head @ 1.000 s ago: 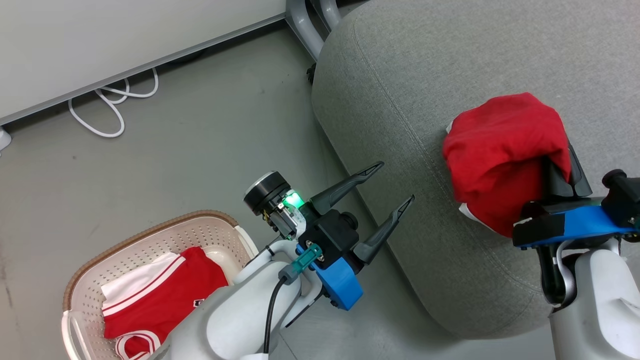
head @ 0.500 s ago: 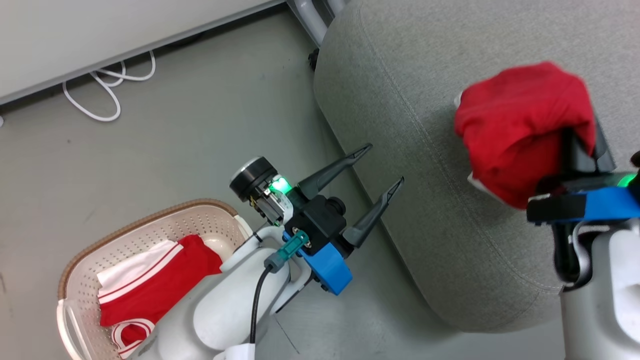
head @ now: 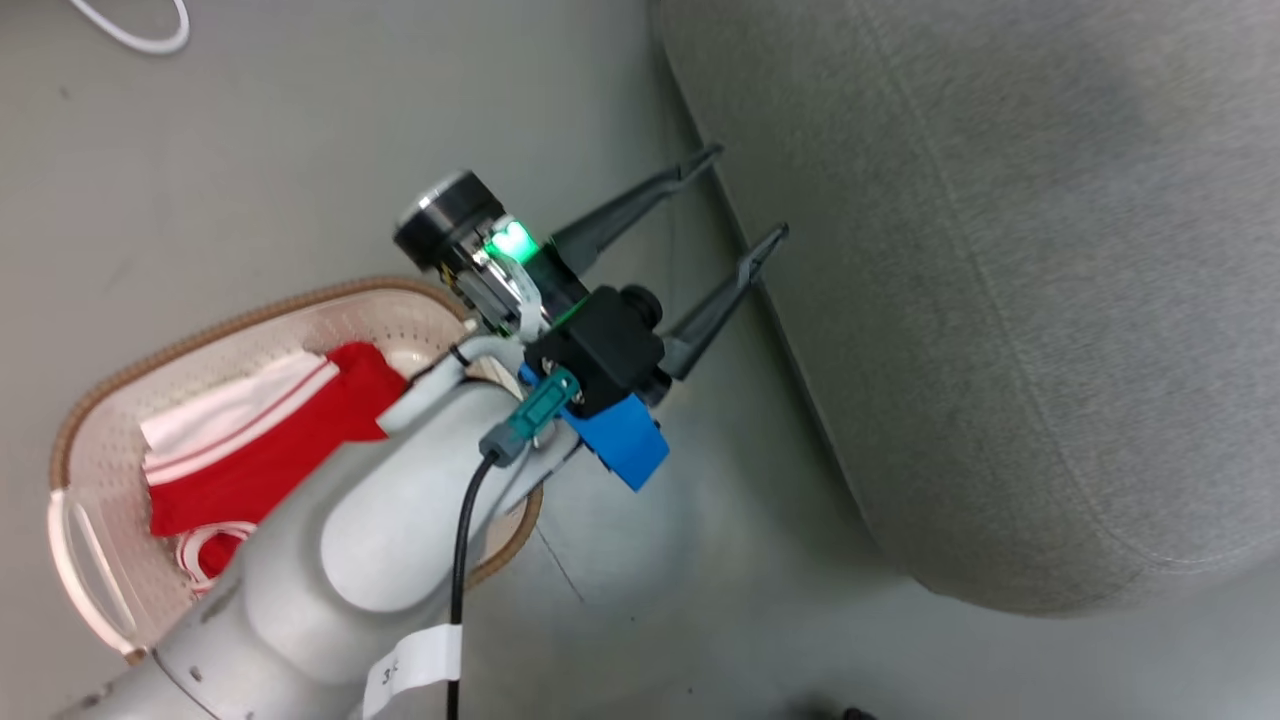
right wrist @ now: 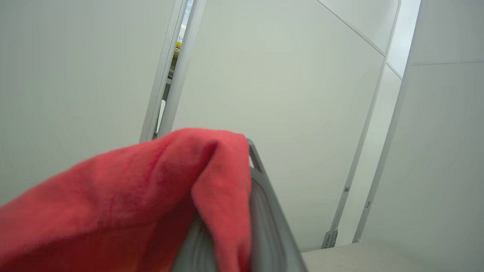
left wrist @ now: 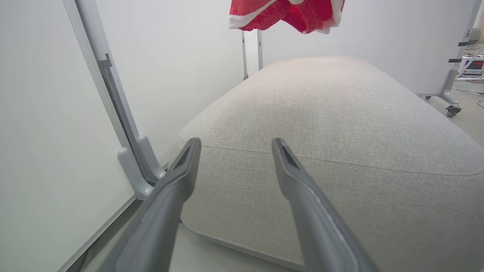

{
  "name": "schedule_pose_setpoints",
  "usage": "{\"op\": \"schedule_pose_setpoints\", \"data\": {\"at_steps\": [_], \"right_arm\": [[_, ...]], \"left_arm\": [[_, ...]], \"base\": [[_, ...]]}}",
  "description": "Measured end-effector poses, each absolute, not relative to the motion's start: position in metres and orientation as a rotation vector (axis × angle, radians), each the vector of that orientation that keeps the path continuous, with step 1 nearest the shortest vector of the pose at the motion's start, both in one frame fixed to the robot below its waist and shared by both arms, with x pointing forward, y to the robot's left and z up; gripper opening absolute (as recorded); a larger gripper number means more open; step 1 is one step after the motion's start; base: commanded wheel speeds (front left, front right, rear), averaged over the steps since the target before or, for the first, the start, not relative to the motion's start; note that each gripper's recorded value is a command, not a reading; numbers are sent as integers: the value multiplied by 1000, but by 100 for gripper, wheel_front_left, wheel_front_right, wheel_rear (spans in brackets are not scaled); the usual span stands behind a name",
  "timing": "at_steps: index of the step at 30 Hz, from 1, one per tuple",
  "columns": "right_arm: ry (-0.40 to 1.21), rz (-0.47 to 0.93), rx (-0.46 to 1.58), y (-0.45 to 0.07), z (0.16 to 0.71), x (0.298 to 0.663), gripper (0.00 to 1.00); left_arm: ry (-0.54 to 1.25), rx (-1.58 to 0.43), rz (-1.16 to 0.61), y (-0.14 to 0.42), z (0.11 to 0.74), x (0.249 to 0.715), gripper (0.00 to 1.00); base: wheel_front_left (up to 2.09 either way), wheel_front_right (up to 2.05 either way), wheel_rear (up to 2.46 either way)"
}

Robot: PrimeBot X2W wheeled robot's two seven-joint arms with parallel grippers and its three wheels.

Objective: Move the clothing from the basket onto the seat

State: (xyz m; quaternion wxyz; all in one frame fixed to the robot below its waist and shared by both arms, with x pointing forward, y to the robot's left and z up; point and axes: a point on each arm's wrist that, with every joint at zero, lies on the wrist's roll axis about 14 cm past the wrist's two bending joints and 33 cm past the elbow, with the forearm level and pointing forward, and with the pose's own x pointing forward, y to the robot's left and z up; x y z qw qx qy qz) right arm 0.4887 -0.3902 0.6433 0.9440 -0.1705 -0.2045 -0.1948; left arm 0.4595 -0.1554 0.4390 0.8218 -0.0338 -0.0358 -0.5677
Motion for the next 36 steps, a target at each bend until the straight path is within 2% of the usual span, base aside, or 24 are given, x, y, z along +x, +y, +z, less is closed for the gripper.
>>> {"op": "schedule_pose_setpoints", "data": {"at_steps": [6,15,25,31,32,33,34,36], "right_arm": [[-412,-464,-400,-422,634,516,0],[-161,-545,-390,-460,528,531,0],[83,-588,-295,-463,436,499,0],[160,-590,-245,-457,405,488,0],[163,-591,-237,-456,403,487,11],[166,-592,-234,-456,402,486,61],[167,-594,-233,-456,402,484,100],[170,-590,-233,-455,403,482,100]], "left_arm": [[-49,-59,-1203,-147,397,485,100],[43,-91,-1203,-140,335,492,100],[59,-109,-1218,-143,326,487,100],[57,-106,-1210,-141,328,489,100],[55,-105,-1210,-141,329,490,100],[53,-102,-1209,-140,330,490,100],[50,-101,-1208,-140,331,490,100],[44,-99,-1207,-140,334,491,100]], "base": [[0,0,0],[0,0,0],[0,0,0],[0,0,0],[0,0,0],[0,0,0],[0,0,0],[0,0,0]]}}
